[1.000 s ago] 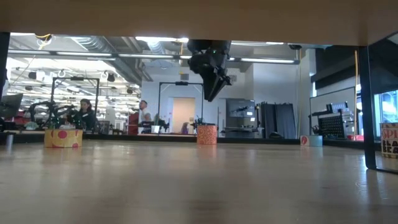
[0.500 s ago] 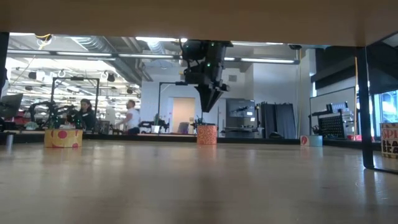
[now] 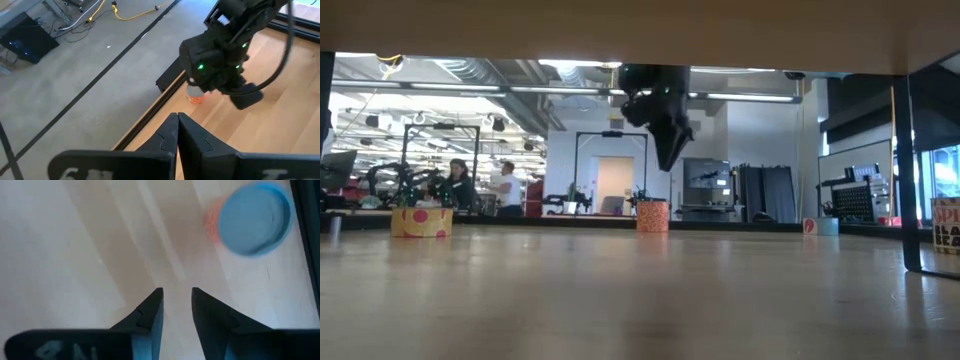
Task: Pick and place cans onto a shelf
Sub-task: Put the canned spicy black beans on the shelf
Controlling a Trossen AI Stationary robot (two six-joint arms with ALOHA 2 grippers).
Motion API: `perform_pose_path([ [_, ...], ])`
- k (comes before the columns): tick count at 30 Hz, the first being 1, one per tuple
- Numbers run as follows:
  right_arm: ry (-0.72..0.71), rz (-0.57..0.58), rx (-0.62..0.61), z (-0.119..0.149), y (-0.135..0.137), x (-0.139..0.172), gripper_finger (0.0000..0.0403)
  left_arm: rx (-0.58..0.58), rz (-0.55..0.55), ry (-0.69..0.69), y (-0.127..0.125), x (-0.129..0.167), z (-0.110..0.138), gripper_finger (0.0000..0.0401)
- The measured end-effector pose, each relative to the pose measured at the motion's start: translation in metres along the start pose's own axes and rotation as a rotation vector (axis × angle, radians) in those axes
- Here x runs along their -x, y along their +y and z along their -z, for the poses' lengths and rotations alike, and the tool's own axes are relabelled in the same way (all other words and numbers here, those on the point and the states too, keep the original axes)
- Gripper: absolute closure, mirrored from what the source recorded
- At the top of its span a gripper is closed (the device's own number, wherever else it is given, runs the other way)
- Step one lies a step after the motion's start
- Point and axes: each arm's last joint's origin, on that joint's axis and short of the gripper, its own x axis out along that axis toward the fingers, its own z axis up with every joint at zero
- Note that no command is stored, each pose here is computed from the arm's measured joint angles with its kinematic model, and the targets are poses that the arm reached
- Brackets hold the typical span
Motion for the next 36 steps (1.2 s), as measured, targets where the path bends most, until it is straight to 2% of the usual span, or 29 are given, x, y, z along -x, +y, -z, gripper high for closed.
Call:
perform_pose_path([
  [8, -0.028, 0.001, 0.026, 0.019, 0.002, 0.046, 0.0299, 0.0, 0.0, 0.0, 0.0, 0.0, 0.0, 0.0401],
  [16, -0.127, 0.034, -0.045, 0.04, -0.021, 0.095, 0.0299, 0.0, 0.017, 0.004, 0.0, 0.0, 0.0, 0.0401],
  [22, -0.188, 0.059, -0.197, 0.057, -0.054, 0.122, 0.0299, -0.001, 0.049, 0.013, -0.001, 0.0, 0.0, 0.0401],
  [28, -0.213, 0.082, -0.326, 0.076, -0.103, 0.136, 0.0299, 0.0, 0.048, 0.013, -0.001, 0.0, 0.0, 0.0401],
  [36, -0.377, 0.012, -0.498, 0.098, -0.166, 0.154, 0.0299, 0.023, 0.047, 0.013, -0.001, 0.0, 0.0, 0.0401],
])
